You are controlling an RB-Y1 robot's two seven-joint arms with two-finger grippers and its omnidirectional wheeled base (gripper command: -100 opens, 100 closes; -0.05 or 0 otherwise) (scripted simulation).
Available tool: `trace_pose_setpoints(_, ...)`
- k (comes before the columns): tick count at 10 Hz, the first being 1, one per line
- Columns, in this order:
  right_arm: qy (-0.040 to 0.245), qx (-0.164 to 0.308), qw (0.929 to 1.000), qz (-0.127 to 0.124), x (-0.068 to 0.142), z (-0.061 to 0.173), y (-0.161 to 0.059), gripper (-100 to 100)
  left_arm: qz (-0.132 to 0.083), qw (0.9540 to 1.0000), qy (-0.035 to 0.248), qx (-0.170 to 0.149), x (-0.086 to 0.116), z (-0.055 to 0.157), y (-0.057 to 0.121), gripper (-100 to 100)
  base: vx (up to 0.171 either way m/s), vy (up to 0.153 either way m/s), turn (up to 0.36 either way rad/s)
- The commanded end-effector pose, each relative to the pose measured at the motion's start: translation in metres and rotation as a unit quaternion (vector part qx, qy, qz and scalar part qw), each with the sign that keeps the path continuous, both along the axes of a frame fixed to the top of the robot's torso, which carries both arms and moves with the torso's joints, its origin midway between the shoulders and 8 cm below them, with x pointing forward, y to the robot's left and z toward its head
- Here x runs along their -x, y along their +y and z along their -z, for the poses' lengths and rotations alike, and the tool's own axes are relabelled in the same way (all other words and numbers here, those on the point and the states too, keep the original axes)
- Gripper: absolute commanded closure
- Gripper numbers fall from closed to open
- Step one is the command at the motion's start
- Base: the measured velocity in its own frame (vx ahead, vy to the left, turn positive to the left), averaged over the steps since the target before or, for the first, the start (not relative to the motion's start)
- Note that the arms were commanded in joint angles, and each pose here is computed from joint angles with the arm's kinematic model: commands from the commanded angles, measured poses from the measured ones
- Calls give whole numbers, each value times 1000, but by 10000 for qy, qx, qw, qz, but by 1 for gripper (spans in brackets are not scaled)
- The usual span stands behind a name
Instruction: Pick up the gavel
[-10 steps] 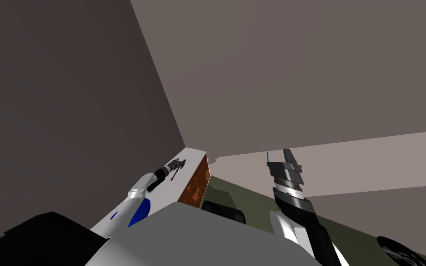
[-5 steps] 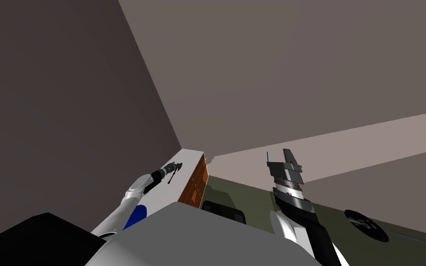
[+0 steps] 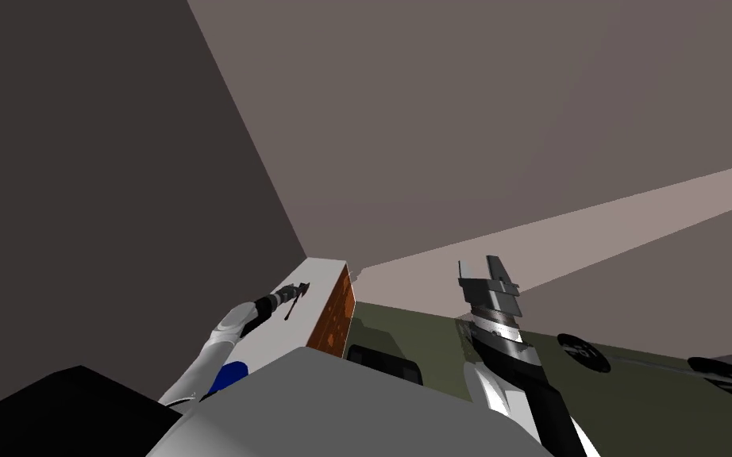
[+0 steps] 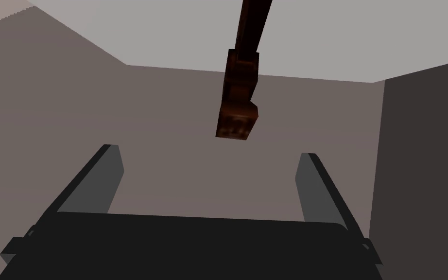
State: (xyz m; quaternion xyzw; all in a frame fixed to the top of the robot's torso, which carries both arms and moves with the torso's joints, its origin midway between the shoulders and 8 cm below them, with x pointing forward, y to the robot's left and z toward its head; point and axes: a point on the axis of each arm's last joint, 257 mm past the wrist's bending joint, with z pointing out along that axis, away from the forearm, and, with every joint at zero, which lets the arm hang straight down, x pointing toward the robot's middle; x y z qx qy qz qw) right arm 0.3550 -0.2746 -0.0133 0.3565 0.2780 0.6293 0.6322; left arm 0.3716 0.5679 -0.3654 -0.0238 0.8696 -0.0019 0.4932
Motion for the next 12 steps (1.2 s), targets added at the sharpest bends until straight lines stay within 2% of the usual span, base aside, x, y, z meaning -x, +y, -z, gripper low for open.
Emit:
trace_pose_setpoints(1, 0, 0, 10000, 0, 0, 0, 0, 0, -41, 10000, 52, 16, 3, 6, 4, -100, -19, 13, 6)
trace_pose_setpoints(2, 0, 0, 10000, 0, 0, 0, 0, 0, -122, 9997, 207, -54, 11, 12, 15, -100, -32, 18, -148)
trace_pose_setpoints(3, 0, 0, 10000, 0, 0, 0, 0, 0, -166, 9995, 265, -15, 15, 18, 17, -100, -35, 20, -124)
trace_pose_setpoints(4, 0, 0, 10000, 0, 0, 0, 0, 0, -250, 9988, 424, -62, 24, 25, 27, -100, -39, 16, -158)
trace_pose_setpoints(5, 0, 0, 10000, 0, 0, 0, 0, 0, -280, 9985, 465, -33, 27, 29, 28, -100, -31, 18, -92)
trace_pose_setpoints(6, 0, 0, 10000, 0, 0, 0, 0, 0, -379, 9972, 646, -44, 39, 39, 37, -100, -37, 19, -175)
trace_pose_setpoints(7, 0, 0, 10000, 0, 0, 0, 0, 0, -382, 9971, 651, -40, 39, 39, 37, -100, -33, 13, -84)
trace_pose_setpoints(10, 0, 0, 10000, 0, 0, 0, 0, 0, -616, 9920, 1104, -30, 69, 63, 55, -100, -47, 2, -182)
trace_pose_setpoints(11, 0, 0, 10000, 0, 0, 0, 0, 0, -616, 9920, 1104, -30, 69, 63, 55, -100, -38, 3, -55)
trace_pose_setpoints(12, 0, 0, 10000, 0, 0, 0, 0, 0, -671, 9903, 1218, -22, 77, 69, 59, -100, -26, -2, -89)
